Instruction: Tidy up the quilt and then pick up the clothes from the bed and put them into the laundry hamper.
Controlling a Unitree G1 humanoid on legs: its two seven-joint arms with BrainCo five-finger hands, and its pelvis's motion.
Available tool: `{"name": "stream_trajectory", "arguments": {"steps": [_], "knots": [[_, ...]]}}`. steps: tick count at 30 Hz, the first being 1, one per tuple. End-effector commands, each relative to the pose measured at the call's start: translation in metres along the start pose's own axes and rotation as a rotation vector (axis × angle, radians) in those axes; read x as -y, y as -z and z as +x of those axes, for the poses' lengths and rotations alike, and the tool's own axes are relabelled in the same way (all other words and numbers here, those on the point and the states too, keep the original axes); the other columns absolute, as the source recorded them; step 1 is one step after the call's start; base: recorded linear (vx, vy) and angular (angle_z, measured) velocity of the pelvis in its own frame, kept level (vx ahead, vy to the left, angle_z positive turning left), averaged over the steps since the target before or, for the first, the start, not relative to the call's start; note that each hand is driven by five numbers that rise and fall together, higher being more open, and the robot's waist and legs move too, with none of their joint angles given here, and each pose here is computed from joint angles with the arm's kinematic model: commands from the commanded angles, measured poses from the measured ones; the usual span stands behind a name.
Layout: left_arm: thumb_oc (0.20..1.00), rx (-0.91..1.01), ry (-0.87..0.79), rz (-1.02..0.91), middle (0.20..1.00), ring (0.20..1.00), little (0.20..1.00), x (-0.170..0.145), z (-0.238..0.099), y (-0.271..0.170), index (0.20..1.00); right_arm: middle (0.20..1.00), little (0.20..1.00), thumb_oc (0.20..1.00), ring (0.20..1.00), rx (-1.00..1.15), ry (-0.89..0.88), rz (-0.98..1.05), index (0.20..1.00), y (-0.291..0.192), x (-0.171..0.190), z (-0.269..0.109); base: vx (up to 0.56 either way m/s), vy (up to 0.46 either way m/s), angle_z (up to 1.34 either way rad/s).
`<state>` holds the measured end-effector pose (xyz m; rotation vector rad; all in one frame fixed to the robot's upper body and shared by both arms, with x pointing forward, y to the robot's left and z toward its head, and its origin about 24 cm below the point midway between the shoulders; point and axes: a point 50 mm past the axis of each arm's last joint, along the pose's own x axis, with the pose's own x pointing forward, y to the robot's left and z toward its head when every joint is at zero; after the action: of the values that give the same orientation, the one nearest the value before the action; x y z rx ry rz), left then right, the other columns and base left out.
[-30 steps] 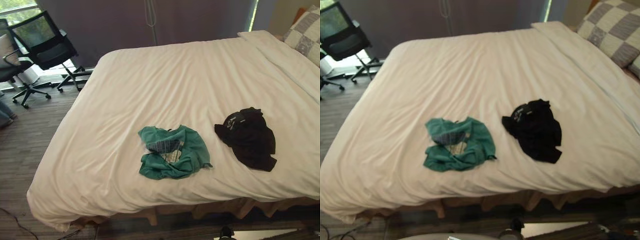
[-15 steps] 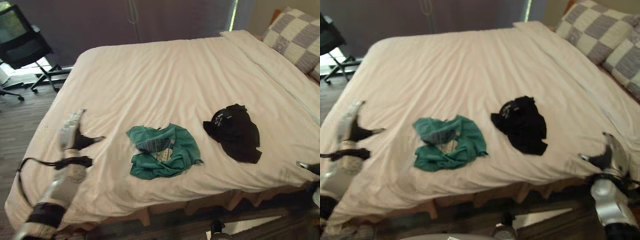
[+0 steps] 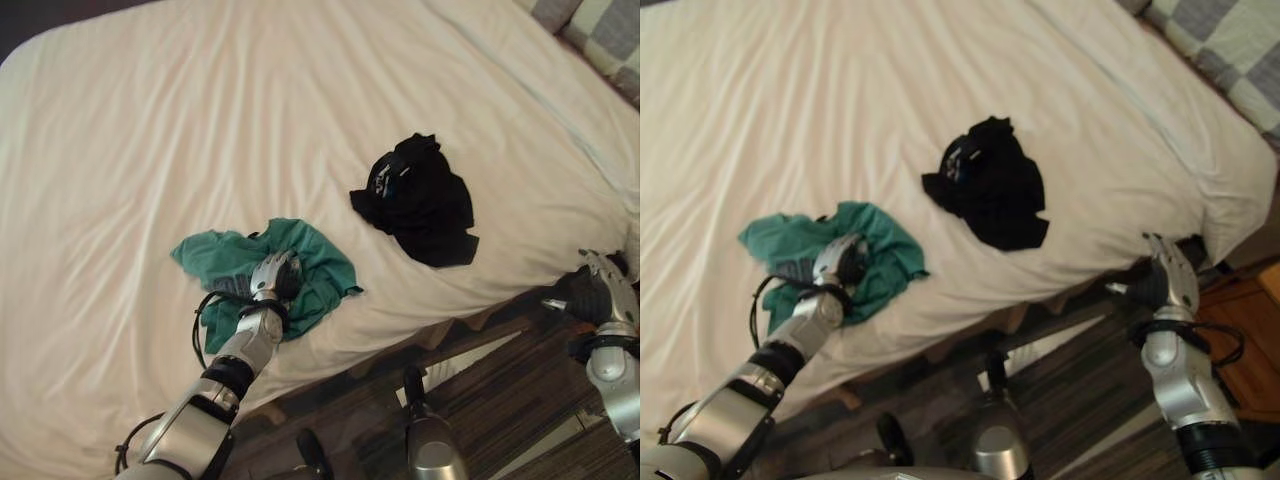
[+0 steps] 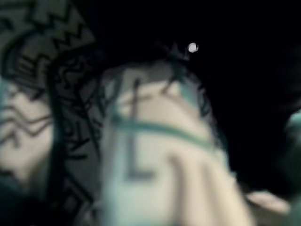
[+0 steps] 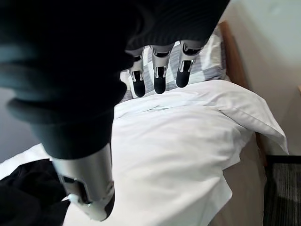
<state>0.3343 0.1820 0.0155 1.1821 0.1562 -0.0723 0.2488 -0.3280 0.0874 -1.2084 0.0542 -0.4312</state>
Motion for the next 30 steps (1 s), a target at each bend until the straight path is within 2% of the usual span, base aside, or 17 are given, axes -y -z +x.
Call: {"name": "stream_trajectory", "arguments": {"steps": [1, 3, 5, 9, 12, 13, 15, 17, 19, 20, 23, 24, 25, 26, 27, 29, 30], "knots": [[0.2, -0.187, 0.142, 0.083, 0.2, 0.2, 0.2, 0.024, -0.013, 0.043, 0.2, 1.0, 1.0, 1.0, 1.0, 0.173, 0.239, -0.107, 1.0, -0.041, 0.069, 0.049, -0.05, -0.019, 0.14], [0.2, -0.218, 0.151, 0.05, 0.2, 0.2, 0.2, 0.03, -0.022, 0.053, 0.2, 1.0, 1.0, 1.0, 1.0, 0.199, 0.252, -0.134, 1.0, -0.05, 0.077, 0.057, -0.07, -0.034, 0.12], [0.2, -0.263, 0.164, -0.018, 0.2, 0.2, 0.2, 0.043, -0.047, 0.075, 0.2, 1.0, 1.0, 1.0, 1.0, 0.233, 0.262, -0.18, 1.0, -0.07, 0.091, 0.078, -0.09, -0.049, 0.14], [0.2, -0.293, 0.153, -0.101, 0.2, 0.2, 0.2, 0.046, -0.08, 0.101, 0.2, 1.0, 1.0, 1.0, 1.0, 0.221, 0.294, -0.201, 1.0, -0.085, 0.118, 0.103, -0.08, -0.032, 0.27], [0.2, -0.346, 0.159, -0.18, 0.2, 0.2, 0.2, 0.047, -0.115, 0.126, 0.2, 1.0, 1.0, 1.0, 1.0, 0.093, 0.284, -0.154, 1.0, -0.076, 0.134, 0.126, -0.07, -0.035, 0.4], [0.2, -0.347, 0.158, -0.182, 0.2, 0.2, 0.2, 0.047, -0.115, 0.126, 0.2, 1.0, 1.0, 1.0, 1.0, 0.096, 0.285, -0.154, 1.0, -0.077, 0.134, 0.127, -0.09, -0.066, 0.49], [0.2, -0.394, 0.148, -0.189, 0.2, 0.2, 0.2, 0.048, -0.125, 0.137, 0.2, 1.0, 1.0, 1.0, 1.0, -0.05, 0.229, -0.043, 1.0, -0.057, 0.125, 0.135, -0.05, -0.049, 0.46], [0.2, -0.441, 0.174, -0.216, 0.2, 0.2, 0.2, 0.058, -0.139, 0.143, 0.2, 1.0, 1.0, 1.0, 1.0, -0.254, 0.077, 0.023, 1.0, -0.025, 0.095, 0.134, -0.03, -0.036, 0.36], [0.2, -0.449, 0.185, -0.234, 0.2, 0.2, 0.2, 0.063, -0.142, 0.142, 0.2, 1.0, 1.0, 1.0, 1.0, -0.309, 0.021, 0.046, 1.0, -0.017, 0.079, 0.129, -0.01, -0.013, 0.28], [0.2, -0.448, 0.199, -0.262, 0.2, 0.2, 0.2, 0.065, -0.145, 0.14, 0.2, 0.2, 0.2, 0.2, 0.2, -0.393, -0.064, 0.112, 0.2, -0.002, 0.055, 0.12, 0.0, -0.009, 0.31], [0.2, -0.398, 0.204, -0.311, 0.2, 0.2, 0.2, 0.064, -0.142, 0.129, 0.2, 0.2, 0.2, 0.2, 0.2, -0.432, -0.198, 0.19, 0.2, 0.007, 0.004, 0.097, 0.02, 0.014, 0.31], [0.2, -0.398, 0.205, -0.309, 0.2, 0.2, 0.2, 0.063, -0.142, 0.129, 0.2, 0.2, 0.2, 0.2, 0.2, -0.434, -0.2, 0.191, 0.2, 0.007, 0.003, 0.096, 0.04, 0.025, 0.07], [0.2, -0.38, 0.184, -0.351, 0.2, 0.2, 0.2, 0.06, -0.14, 0.123, 0.2, 0.2, 0.2, 0.2, 0.2, -0.452, -0.3, 0.275, 0.2, 0.015, -0.045, 0.063, 0.03, 0.014, 0.07], [0.2, -0.38, 0.185, -0.348, 0.2, 0.2, 0.2, 0.06, -0.14, 0.123, 0.2, 0.2, 0.2, 0.2, 0.2, -0.455, -0.302, 0.275, 0.2, 0.016, -0.046, 0.062, 0.06, 0.019, 0.12], [0.2, -0.377, 0.168, -0.378, 0.2, 0.2, 0.2, 0.056, -0.14, 0.123, 0.2, 0.2, 0.2, 0.2, 0.2, -0.408, -0.372, 0.382, 0.2, 0.016, -0.077, 0.025, 0.05, 0.007, 0.12], [0.2, -0.385, 0.172, -0.394, 0.2, 0.2, 0.2, 0.055, -0.142, 0.124, 0.2, 0.2, 0.2, 0.2, 0.2, -0.39, -0.499, 0.445, 0.2, 0.021, -0.104, -0.024, 0.07, -0.003, 0.02], [0.2, -0.385, 0.174, -0.393, 0.2, 0.2, 0.2, 0.055, -0.142, 0.124, 0.2, 0.2, 0.2, 0.2, 0.2, -0.393, -0.5, 0.445, 0.2, 0.022, -0.104, -0.025, 0.12, -0.005, -0.12]]}}
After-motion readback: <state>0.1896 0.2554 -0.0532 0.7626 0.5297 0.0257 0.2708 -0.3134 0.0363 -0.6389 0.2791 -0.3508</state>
